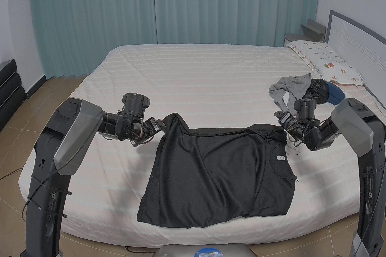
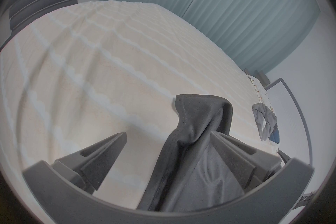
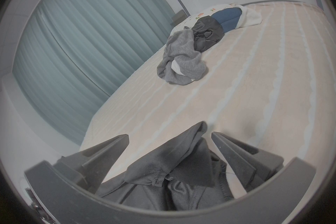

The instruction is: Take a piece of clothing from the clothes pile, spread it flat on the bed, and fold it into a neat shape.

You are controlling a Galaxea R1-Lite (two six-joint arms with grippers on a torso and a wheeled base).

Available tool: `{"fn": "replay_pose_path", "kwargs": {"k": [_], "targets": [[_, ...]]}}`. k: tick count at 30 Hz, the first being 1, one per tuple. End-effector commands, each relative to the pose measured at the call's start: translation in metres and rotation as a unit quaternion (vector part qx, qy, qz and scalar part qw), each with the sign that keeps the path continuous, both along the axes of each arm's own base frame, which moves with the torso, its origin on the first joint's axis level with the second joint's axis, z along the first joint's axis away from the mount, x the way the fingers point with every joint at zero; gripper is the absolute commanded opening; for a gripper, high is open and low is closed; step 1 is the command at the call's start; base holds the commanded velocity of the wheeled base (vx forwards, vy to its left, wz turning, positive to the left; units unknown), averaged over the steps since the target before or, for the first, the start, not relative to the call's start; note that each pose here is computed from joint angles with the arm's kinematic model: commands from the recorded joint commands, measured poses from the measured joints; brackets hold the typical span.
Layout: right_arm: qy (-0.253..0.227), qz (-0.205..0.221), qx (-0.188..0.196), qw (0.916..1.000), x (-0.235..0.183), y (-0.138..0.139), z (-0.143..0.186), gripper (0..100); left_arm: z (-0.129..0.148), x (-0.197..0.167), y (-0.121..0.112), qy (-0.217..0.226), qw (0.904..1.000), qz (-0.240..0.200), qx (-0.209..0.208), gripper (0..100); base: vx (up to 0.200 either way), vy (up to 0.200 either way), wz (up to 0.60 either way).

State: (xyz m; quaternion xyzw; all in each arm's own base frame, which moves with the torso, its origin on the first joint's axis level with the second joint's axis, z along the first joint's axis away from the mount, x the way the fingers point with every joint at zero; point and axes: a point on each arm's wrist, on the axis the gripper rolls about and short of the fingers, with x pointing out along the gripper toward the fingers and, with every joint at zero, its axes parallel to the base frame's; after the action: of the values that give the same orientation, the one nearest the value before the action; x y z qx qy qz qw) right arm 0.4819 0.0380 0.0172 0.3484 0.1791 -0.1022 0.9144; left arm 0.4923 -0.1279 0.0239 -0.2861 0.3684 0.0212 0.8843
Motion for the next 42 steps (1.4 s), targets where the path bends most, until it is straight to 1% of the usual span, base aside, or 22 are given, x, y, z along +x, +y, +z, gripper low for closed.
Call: {"fn": "replay_pose_path", "kwargs": {"k": [1, 2, 3, 6, 8, 10, 11, 12, 13, 15, 17, 19, 22, 26, 28, 31, 37, 42], "targets": [[-0.012, 0.021, 0.037, 0.9990, -0.023, -0.020, 0.037, 100, 0.034, -0.018, 0.014, 0.005, 0.9995, -0.017, -0.027, 100, 0.000, 0.000, 0.00], [-0.012, 0.021, 0.037, 0.9990, -0.023, -0.020, 0.037, 100, 0.034, -0.018, 0.014, 0.005, 0.9995, -0.017, -0.027, 100, 0.000, 0.000, 0.00], [-0.012, 0.038, 0.046, 0.9981, -0.033, -0.025, 0.042, 100, 0.039, -0.030, 0.017, 0.017, 0.9988, -0.028, -0.036, 100, 0.000, 0.000, 0.00], [-0.030, 0.055, 0.059, 0.9963, -0.046, -0.028, 0.050, 100, 0.041, -0.052, 0.021, 0.027, 0.9980, -0.038, -0.043, 100, 0.000, 0.000, 0.00], [-0.022, 0.062, 0.071, 0.9953, -0.060, -0.024, 0.047, 100, 0.038, -0.067, 0.023, 0.033, 0.9977, -0.033, -0.049, 100, 0.000, 0.000, 0.00], [-0.010, 0.070, 0.082, 0.9941, -0.074, -0.017, 0.042, 100, 0.040, -0.081, 0.025, 0.029, 0.9970, -0.020, -0.070, 100, 0.000, 0.000, 0.00], [-0.010, 0.070, 0.082, 0.9941, -0.074, -0.017, 0.042, 100, 0.040, -0.081, 0.025, 0.029, 0.9970, -0.020, -0.070, 100, 0.000, 0.000, 0.00], [-0.001, 0.079, 0.098, 0.9920, -0.087, -0.007, 0.038, 100, 0.039, -0.093, 0.027, 0.028, 0.9956, -0.007, -0.089, 100, 0.000, 0.000, 0.00], [0.000, 0.079, 0.102, 0.9916, -0.090, -0.005, 0.037, 100, 0.038, -0.097, 0.027, 0.027, 0.9953, -0.005, -0.093, 100, 0.000, 0.000, 0.00], [-0.008, 0.080, 0.130, 0.9882, -0.107, 0.002, 0.037, 100, 0.032, -0.112, 0.029, 0.025, 0.9941, 0.001, -0.105, 100, 0.000, 0.000, 0.00], [-0.014, 0.082, 0.152, 0.9848, -0.121, 0.003, 0.035, 100, 0.024, -0.126, 0.028, 0.032, 0.9932, 0.003, -0.112, 100, 0.000, 0.000, 0.00], [-0.018, 0.092, 0.166, 0.9816, -0.131, 0.005, 0.033, 100, 0.020, -0.139, 0.028, 0.032, 0.9922, 0.006, -0.120, 100, 0.000, 0.000, 0.00], [-0.013, 0.093, 0.169, 0.9812, -0.145, 0.005, 0.027, 100, 0.014, -0.162, 0.031, 0.025, 0.9910, 0.006, -0.132, 100, 0.000, 0.000, 0.00], [-0.009, 0.090, 0.170, 0.9813, -0.150, 0.005, 0.024, 100, 0.008, -0.183, 0.030, 0.010, 0.9902, -0.002, -0.139, 100, 0.000, 0.000, 0.00], [0.005, 0.091, 0.168, 0.9815, -0.158, 0.006, 0.019, 100, 0.005, -0.198, 0.030, -0.005, 0.9895, -0.011, -0.144, 100, 0.000, 0.000, 0.00], [0.008, 0.092, 0.167, 0.9816, -0.159, 0.007, 0.018, 100, -0.001, -0.205, 0.032, -0.002, 0.9895, -0.012, -0.144, 100, 0.000, 0.000, 0.00], [0.012, 0.092, 0.167, 0.9816, -0.160, 0.008, 0.017, 100, -0.001, -0.206, 0.032, -0.005, 0.9893, -0.012, -0.145, 100, -0.200, 0.000, 0.00], [0.015, 0.092, 0.167, 0.9815, -0.160, 0.008, 0.015, 100, -0.003, -0.206, 0.032, -0.002, 0.9890, -0.014, -0.147, 100, 0.000, 0.000, 0.00]]}}
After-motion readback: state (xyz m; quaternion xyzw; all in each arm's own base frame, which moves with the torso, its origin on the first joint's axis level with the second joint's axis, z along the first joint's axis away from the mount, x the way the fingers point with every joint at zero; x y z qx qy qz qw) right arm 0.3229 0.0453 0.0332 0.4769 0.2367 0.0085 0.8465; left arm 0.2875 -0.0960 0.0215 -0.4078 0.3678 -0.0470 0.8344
